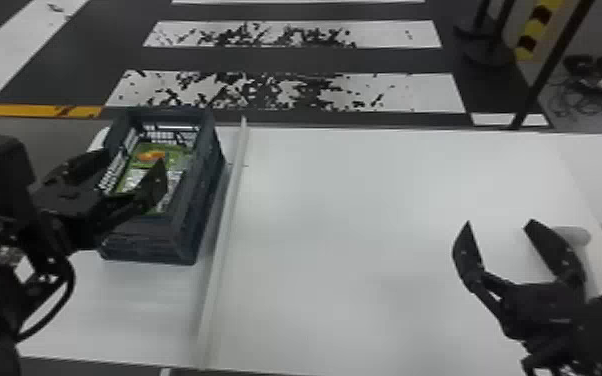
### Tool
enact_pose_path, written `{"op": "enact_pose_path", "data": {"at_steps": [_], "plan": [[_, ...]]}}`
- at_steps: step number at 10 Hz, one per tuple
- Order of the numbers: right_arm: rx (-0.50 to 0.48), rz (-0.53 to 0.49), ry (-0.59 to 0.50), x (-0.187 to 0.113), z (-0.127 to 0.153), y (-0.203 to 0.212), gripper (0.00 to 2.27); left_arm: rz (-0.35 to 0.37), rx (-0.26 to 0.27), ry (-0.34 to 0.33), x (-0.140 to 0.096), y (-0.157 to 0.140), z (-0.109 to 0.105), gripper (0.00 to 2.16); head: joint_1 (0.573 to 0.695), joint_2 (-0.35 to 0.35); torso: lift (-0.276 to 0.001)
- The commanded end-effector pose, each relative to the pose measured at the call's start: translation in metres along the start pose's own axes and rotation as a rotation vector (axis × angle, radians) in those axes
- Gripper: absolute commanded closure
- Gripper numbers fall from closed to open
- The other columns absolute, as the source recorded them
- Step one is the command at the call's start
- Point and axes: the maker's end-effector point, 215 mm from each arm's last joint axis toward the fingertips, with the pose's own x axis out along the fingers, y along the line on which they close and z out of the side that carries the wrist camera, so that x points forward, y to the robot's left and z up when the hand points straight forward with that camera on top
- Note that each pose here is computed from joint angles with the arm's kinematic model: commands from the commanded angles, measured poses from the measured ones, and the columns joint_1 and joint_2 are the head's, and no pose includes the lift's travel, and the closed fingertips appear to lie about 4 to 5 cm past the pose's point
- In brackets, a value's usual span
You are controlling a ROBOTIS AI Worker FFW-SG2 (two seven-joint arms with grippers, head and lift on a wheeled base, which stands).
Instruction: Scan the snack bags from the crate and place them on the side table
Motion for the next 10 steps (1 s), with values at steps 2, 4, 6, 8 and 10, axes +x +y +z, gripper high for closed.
{"op": "enact_pose_path", "data": {"at_steps": [2, 4, 6, 8, 10], "plan": [[0.0, -0.001, 0.011, -0.005, -0.005, 0.0, 0.08, 0.065, 0.052, 0.018, 0.023, 0.069, 0.017, 0.14, 0.695, 0.137, -0.094], [-0.001, -0.004, 0.017, -0.008, -0.007, -0.002, 0.08, 0.069, 0.12, 0.064, 0.048, 0.105, 0.02, 0.14, 0.695, 0.174, -0.094], [0.001, -0.002, 0.021, -0.007, -0.008, 0.0, 0.08, 0.028, 0.171, 0.149, 0.079, 0.107, 0.003, 0.14, 0.695, 0.193, -0.094], [0.0, 0.0, 0.018, -0.006, -0.007, 0.0, 0.08, -0.006, 0.245, 0.237, 0.101, 0.099, -0.019, 0.14, 0.695, 0.196, -0.094], [-0.004, 0.007, 0.016, -0.003, -0.006, 0.002, 0.08, -0.048, 0.27, 0.326, 0.113, 0.092, -0.049, 0.14, 0.695, 0.187, -0.094]]}}
